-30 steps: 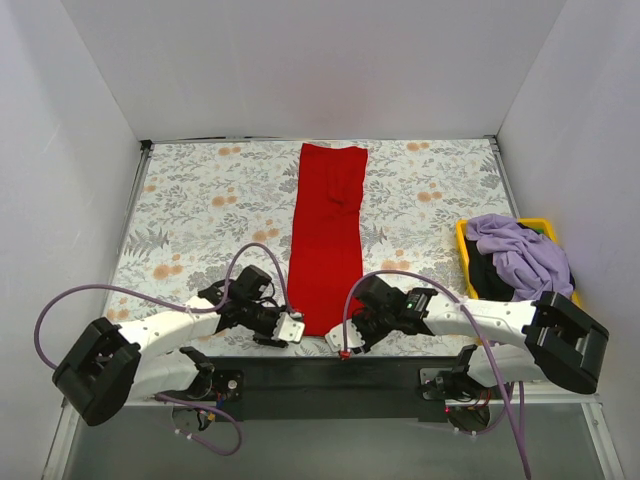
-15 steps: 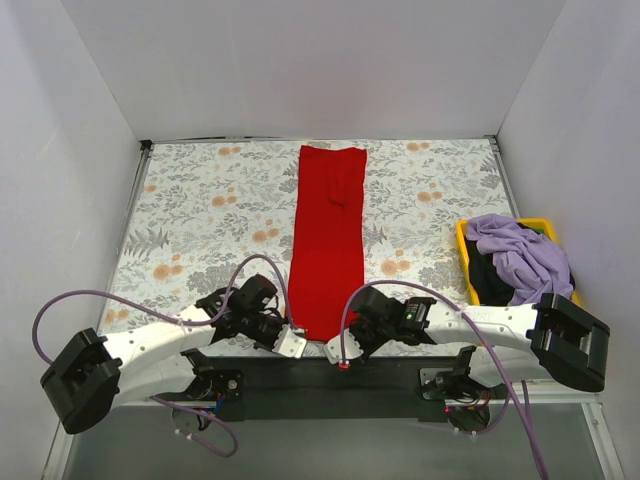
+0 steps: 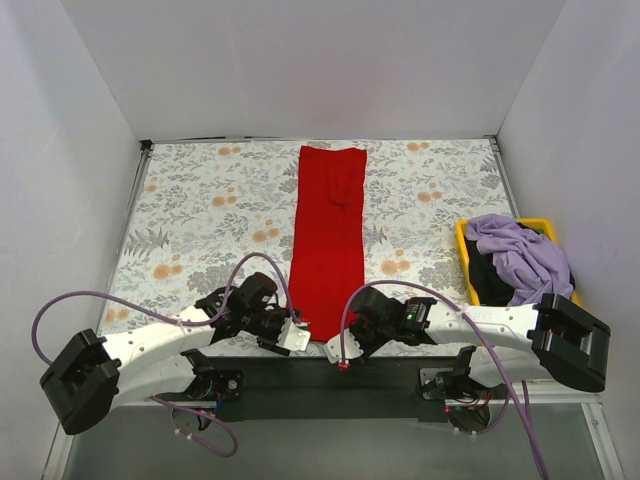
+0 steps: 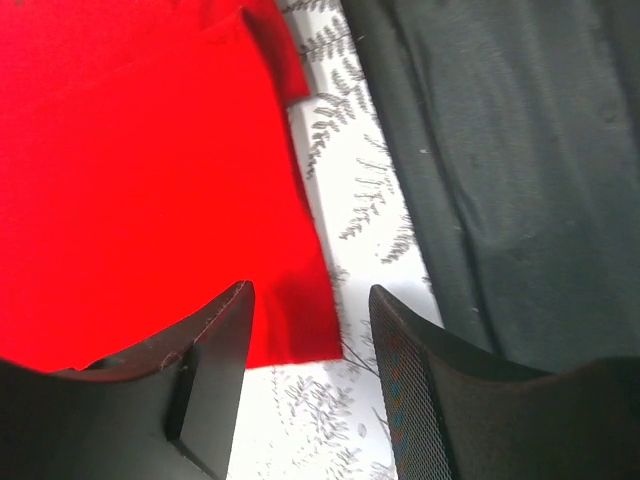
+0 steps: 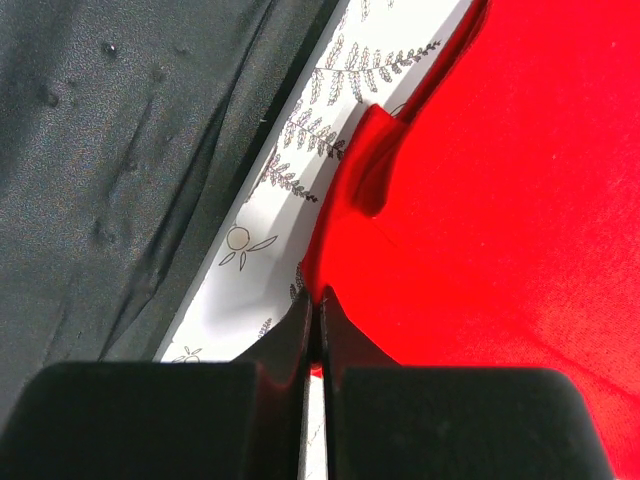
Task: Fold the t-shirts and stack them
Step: Fold the tshirt
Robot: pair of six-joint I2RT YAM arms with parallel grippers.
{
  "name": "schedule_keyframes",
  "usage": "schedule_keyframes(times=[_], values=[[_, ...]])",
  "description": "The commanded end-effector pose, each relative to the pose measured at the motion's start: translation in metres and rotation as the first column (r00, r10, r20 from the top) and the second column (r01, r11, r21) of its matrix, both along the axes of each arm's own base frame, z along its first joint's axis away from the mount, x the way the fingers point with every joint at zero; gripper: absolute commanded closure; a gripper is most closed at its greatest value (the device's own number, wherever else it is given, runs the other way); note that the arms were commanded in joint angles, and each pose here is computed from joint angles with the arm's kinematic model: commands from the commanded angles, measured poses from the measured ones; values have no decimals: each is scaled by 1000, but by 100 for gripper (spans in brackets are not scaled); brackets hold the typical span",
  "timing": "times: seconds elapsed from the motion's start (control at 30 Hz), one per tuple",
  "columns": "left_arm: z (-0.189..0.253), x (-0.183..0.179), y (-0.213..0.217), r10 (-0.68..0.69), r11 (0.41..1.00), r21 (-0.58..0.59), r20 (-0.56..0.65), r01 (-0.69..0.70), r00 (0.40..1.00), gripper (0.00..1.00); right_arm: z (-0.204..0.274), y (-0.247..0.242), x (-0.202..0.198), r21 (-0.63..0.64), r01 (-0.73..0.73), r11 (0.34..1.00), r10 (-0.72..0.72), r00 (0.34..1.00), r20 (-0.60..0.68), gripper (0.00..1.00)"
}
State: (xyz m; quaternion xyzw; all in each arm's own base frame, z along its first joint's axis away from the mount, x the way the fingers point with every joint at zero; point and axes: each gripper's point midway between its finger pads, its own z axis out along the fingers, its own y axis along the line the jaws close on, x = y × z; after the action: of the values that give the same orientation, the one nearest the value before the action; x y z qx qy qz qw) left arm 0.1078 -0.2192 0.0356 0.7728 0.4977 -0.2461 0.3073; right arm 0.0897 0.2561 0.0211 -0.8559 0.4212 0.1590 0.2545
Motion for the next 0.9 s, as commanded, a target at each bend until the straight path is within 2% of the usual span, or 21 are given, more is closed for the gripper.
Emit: schedule_keyframes(times=[0.0, 0.17, 0.2, 0.27, 0.33, 0.43, 0.47, 0.6, 0.67, 0.87], values=[[-7, 12, -5, 21, 1000, -4, 35, -21, 999, 52, -17, -26, -18, -100, -3, 995, -4, 997, -71, 99], [-39, 8, 13, -29, 994, 106, 38, 25, 999, 61, -20, -28, -19, -106, 0, 994, -8, 997, -75, 99], [-44, 5, 16, -31, 993, 115, 34, 27, 999, 67, -21, -30, -20, -108, -7, 994, -1, 997, -76, 99], [-48, 4, 18, -23, 991, 132, 15, 21, 1000, 73, -22, -31, -20, -109, -8, 994, 0, 997, -72, 99], [-46, 1, 18, -22, 989, 146, -15, 24, 1000, 88, -21, -29, -19, -106, -1, 994, -6, 997, -71, 99], [-34, -9, 13, -67, 991, 114, -55, 73, 996, 100, -12, -25, -23, -90, -11, 996, 2, 995, -96, 99], [-25, -14, 8, -95, 992, 75, -57, 99, 994, 100, -10, -24, -27, -84, -25, 996, 17, 995, -101, 99], [-6, -30, 4, -148, 988, 36, -94, 152, 984, 100, 5, -17, -34, -49, -62, 997, 58, 994, -91, 99], [7, -29, -1, -137, 990, 15, -105, 139, 985, 100, 14, -12, -31, -26, -57, 998, 55, 996, -73, 99], [37, 0, -16, -44, 997, -62, -35, 41, 998, 100, 44, -1, 1, 55, -15, 998, 15, 1000, 0, 99]])
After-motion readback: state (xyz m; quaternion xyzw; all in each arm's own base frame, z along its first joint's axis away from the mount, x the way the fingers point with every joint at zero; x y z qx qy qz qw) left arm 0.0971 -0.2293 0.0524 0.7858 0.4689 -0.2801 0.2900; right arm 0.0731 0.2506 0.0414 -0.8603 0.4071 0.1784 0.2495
